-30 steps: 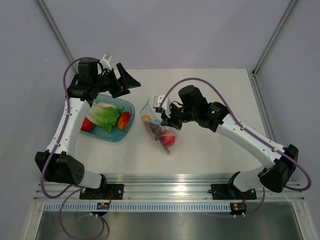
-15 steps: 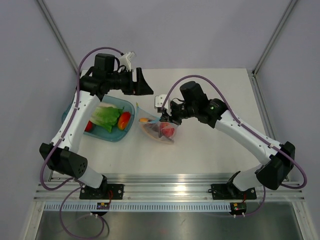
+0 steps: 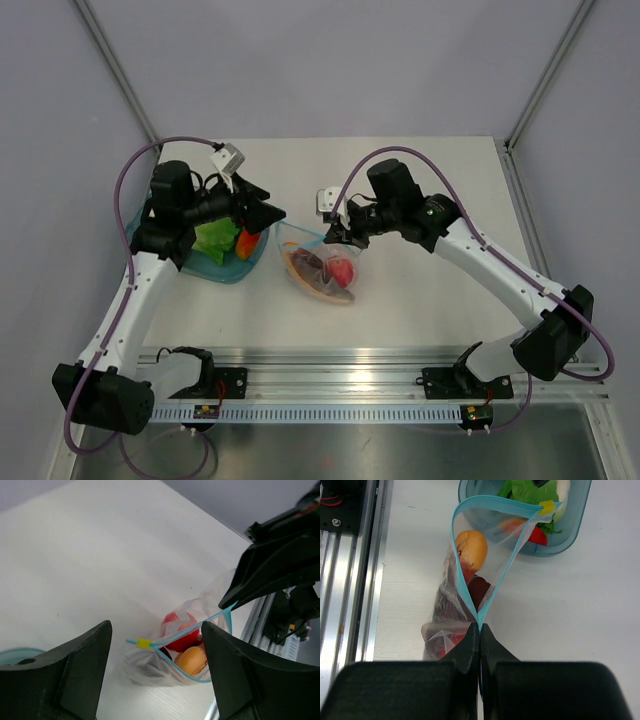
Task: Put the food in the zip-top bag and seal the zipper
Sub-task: Zip the zipper food storage bag at the center of the board.
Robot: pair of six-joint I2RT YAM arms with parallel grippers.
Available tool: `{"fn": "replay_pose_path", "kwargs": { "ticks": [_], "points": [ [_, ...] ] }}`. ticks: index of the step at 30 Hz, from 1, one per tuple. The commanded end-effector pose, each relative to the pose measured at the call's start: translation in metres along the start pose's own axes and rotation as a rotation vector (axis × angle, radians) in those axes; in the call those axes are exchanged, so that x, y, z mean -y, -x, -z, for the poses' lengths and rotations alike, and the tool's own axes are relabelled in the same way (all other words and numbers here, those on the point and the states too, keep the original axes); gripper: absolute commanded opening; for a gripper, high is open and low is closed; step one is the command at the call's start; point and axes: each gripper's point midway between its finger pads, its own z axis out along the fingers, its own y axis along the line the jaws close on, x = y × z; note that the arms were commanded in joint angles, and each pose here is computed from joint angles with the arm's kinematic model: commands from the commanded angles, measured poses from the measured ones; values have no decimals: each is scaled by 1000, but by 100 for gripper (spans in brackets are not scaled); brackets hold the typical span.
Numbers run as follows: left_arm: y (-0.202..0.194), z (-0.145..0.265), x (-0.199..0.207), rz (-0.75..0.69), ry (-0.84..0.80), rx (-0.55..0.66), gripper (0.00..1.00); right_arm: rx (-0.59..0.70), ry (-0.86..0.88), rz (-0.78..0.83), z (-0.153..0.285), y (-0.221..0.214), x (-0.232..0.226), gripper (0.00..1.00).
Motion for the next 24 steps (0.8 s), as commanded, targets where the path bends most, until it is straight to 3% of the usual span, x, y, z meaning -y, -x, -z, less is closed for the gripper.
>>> {"fn": "replay_pose_path", "kwargs": {
  "ticks": [1,4,14,18,24],
  "points": [
    [29,2,20,-354,-149,165,73,77,0,63,17,25,-1,0],
    [15,3,18,-399,-210,133,70,82,7,70,20,28,-4,0],
    [-15,15,10,-345,-345,92,70,81,12,68,30,23,-6,0],
    [-26,9,8,-321,-437,75,58,82,16,72,32,23,-6,0],
    [-36,-1,-4,-251,-499,44,57,101,23,68,36,28,-5,0]
  ]
}}
